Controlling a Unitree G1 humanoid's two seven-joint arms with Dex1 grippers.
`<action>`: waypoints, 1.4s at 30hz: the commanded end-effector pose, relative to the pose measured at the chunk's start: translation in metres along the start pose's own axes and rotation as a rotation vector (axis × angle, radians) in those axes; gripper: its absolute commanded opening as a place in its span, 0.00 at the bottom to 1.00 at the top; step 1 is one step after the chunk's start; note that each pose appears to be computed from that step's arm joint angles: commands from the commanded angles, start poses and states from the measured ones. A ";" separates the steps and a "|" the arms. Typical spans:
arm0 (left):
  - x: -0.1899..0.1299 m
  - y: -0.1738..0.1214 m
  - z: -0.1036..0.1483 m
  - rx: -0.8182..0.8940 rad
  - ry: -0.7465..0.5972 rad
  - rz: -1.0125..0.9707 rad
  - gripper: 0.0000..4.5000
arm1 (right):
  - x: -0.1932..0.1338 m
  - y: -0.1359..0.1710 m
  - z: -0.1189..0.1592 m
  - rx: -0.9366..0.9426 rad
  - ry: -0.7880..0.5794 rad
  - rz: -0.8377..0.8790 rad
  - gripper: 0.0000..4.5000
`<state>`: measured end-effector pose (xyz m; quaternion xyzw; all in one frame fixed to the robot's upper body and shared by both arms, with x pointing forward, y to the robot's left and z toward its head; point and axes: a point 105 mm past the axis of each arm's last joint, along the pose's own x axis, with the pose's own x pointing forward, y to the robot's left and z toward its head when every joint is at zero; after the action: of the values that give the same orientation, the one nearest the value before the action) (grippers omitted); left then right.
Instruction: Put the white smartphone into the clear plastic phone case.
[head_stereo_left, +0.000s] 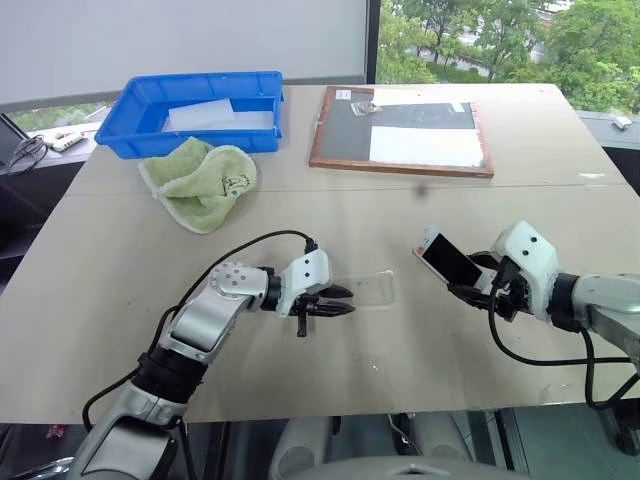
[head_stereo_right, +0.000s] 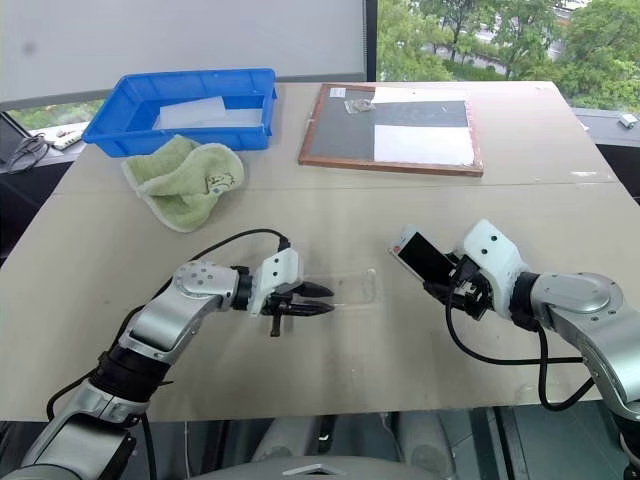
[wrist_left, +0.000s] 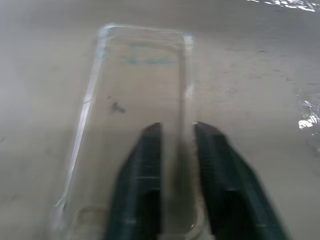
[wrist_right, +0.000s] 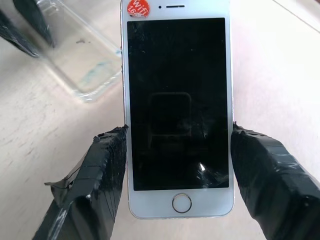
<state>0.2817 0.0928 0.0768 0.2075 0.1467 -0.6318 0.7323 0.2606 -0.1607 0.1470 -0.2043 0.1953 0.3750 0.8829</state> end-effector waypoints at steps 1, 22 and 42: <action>0.008 0.012 -0.012 0.008 0.053 0.027 0.00 | -0.005 -0.001 0.015 -0.058 -0.043 -0.019 0.62; 0.002 0.020 0.043 0.052 -0.176 -0.085 0.47 | 0.032 0.001 0.044 -0.304 -0.037 0.218 0.62; -0.067 -0.025 -0.006 -0.205 -0.158 0.256 1.00 | 0.104 0.001 0.043 -0.662 0.153 0.538 0.62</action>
<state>0.2469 0.1505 0.0895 0.0846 0.1512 -0.5344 0.8273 0.3330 -0.0776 0.1278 -0.4223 0.1780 0.6184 0.6384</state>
